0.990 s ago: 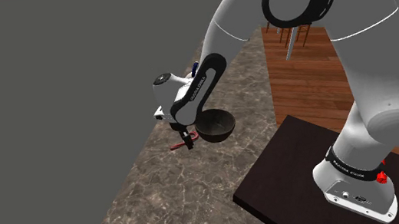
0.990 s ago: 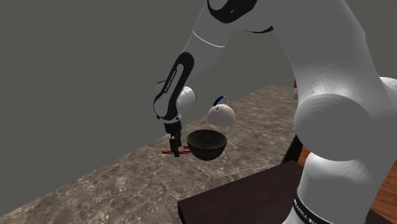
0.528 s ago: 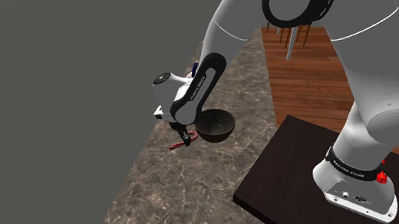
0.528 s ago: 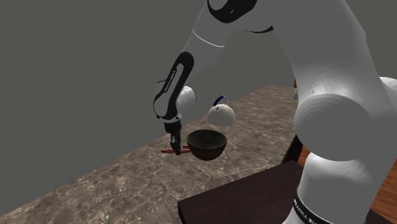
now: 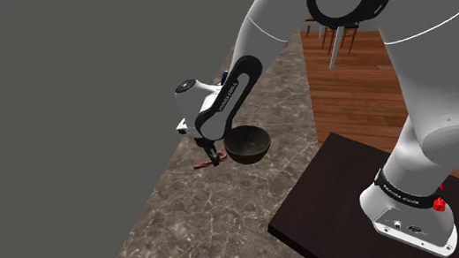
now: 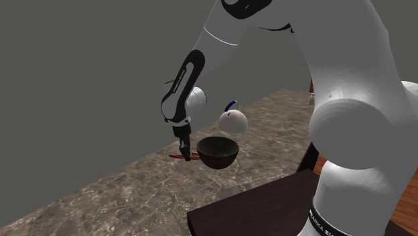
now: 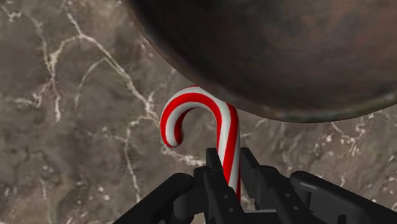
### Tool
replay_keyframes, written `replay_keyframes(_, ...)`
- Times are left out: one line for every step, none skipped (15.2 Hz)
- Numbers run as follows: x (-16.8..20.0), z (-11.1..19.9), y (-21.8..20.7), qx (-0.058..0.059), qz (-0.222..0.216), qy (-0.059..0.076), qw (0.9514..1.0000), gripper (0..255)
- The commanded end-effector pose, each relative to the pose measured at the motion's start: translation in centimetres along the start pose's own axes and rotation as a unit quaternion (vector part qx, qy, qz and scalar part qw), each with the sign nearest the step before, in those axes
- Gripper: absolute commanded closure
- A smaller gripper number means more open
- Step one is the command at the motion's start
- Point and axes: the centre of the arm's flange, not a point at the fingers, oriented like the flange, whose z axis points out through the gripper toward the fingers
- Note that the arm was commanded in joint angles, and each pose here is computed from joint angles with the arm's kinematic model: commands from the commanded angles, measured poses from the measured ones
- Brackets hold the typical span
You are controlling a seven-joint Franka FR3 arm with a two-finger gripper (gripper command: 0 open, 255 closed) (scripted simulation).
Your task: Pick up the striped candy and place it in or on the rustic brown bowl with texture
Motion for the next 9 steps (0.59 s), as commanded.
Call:
replay_keyframes(-0.1, -1.0, 0.0, 0.000, 0.000, 0.000, 1.0000, 255)
replay_keyframes(-0.2, -1.5, 0.0, 0.000, 0.000, 0.000, 1.0000, 255)
replay_keyframes(-0.3, -2.1, 0.0, 0.000, 0.000, 0.000, 1.0000, 255)
replay_keyframes(-0.4, -2.6, 0.0, 0.000, 0.000, 0.000, 1.0000, 255)
replay_keyframes(-0.4, -3.1, -0.1, 0.000, 0.000, 0.000, 1.0000, 255)
replay_keyframes(-0.5, -3.6, -0.1, 0.000, 0.000, 0.000, 1.0000, 255)
replay_keyframes(-0.6, -4.1, -0.1, 0.000, 0.000, 0.000, 1.0000, 255)
replay_keyframes(-0.7, -4.7, -0.1, 0.000, 0.000, 0.000, 1.0000, 255)
replay_keyframes(-0.7, -5.2, -0.1, 0.000, 0.000, 0.000, 1.0000, 255)
